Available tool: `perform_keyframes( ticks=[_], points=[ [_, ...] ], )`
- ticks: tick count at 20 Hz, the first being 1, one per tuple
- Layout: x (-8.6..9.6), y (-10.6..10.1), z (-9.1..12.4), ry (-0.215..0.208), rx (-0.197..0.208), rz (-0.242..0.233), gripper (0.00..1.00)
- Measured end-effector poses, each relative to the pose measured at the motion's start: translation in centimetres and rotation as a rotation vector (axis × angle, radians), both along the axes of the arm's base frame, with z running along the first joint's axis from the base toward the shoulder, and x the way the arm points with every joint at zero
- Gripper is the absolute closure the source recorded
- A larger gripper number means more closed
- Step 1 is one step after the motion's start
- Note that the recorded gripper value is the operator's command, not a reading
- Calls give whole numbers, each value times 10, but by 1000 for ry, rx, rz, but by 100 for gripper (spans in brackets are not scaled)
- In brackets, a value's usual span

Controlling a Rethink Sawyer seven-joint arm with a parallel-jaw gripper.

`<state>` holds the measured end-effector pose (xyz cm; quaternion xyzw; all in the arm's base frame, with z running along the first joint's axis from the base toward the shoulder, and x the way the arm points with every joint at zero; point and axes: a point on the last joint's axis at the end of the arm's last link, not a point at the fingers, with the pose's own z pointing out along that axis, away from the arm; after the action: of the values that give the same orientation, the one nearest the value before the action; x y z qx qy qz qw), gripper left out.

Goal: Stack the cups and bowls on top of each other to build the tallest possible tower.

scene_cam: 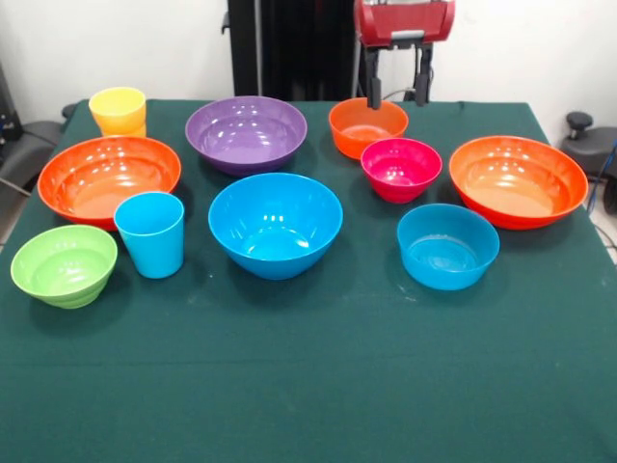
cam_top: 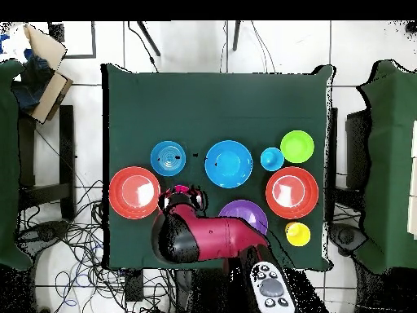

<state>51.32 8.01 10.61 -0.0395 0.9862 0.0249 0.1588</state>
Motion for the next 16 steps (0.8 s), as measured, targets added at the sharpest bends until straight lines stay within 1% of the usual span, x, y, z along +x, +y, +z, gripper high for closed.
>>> perform_keyframes(
  ticks=[3,4,6,7,9,16],
  points=[
    [-4,1,-10,-6,2,10,0],
    [-8,2,-18,-13,5,18,0],
    [-9,2,-23,-16,7,22,0],
    [-13,2,-30,-17,11,30,0],
    [-14,3,-32,-17,12,33,0],
    [-27,0,-52,1,25,53,0]
  ],
)
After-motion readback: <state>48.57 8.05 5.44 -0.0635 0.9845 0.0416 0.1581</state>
